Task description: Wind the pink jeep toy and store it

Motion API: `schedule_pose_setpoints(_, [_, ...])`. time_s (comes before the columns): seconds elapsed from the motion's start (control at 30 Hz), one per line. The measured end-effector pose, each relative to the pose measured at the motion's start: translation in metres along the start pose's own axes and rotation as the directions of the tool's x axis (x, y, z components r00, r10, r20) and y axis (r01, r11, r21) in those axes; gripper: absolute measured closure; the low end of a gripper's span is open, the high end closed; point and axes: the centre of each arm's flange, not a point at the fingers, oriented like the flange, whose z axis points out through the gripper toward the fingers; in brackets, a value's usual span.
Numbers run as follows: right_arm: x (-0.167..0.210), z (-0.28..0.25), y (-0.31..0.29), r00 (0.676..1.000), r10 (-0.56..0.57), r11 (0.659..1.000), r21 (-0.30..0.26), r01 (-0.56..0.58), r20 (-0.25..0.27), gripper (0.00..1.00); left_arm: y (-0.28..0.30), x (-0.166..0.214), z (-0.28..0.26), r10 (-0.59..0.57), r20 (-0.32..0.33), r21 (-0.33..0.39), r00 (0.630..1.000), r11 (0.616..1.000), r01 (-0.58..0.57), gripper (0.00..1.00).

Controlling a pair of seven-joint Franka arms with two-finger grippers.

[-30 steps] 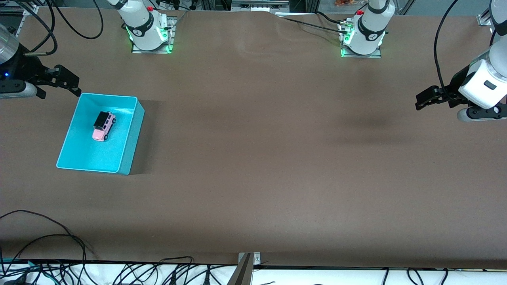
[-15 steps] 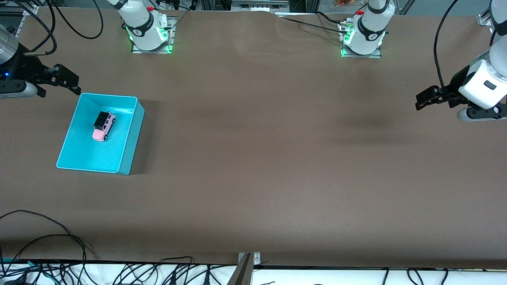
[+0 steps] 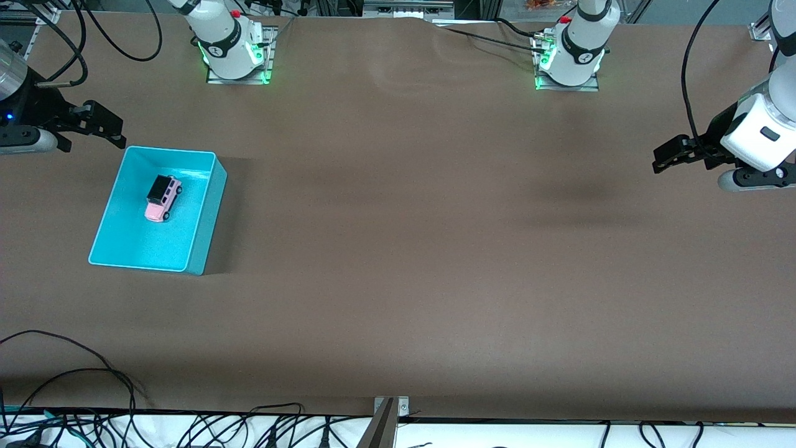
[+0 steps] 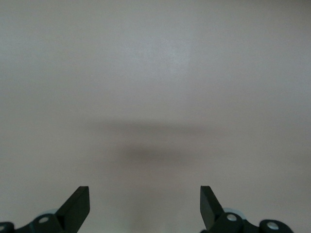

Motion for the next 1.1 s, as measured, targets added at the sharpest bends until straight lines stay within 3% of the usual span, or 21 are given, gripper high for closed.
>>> schedule_pose_setpoints(1.1, [-0.0015,0.0012,0.0005,1.000,0.001,1.000,0.001,-0.001,0.014,0.00,-0.0001,0.0000,0.0000,0.000,0.000,0.000,1.000,1.000,0.000,0.00])
